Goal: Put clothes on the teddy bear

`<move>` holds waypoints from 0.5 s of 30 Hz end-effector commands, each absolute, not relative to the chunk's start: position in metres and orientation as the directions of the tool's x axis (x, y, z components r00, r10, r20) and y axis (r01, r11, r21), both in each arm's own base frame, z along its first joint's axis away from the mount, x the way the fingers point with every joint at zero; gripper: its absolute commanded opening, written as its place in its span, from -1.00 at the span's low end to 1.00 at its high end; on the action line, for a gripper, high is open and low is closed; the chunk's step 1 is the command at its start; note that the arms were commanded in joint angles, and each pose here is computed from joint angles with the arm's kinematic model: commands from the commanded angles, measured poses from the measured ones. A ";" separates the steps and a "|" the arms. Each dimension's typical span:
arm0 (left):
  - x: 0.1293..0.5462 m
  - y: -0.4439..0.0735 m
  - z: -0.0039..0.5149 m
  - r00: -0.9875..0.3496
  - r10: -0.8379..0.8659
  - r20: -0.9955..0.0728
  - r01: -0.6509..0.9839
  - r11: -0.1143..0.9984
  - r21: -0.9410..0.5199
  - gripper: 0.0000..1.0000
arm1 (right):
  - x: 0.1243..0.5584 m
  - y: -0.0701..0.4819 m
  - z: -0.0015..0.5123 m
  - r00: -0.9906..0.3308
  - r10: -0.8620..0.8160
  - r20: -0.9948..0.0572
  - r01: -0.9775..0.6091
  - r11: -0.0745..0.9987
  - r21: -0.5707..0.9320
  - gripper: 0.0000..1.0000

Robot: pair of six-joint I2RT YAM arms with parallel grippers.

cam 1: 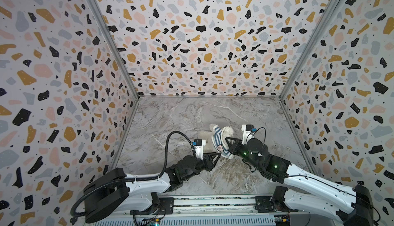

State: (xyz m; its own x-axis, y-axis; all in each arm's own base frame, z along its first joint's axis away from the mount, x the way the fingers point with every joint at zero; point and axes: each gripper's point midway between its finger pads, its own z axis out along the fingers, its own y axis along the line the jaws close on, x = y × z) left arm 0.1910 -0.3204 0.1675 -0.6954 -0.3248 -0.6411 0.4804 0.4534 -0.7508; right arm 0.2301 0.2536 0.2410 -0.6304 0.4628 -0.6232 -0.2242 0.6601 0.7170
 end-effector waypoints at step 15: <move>0.188 -0.352 0.201 -0.689 -0.360 -0.629 0.534 0.336 -0.776 -0.75 | 0.231 0.247 0.249 -0.609 0.497 -0.618 -0.203 0.655 0.727 -1.00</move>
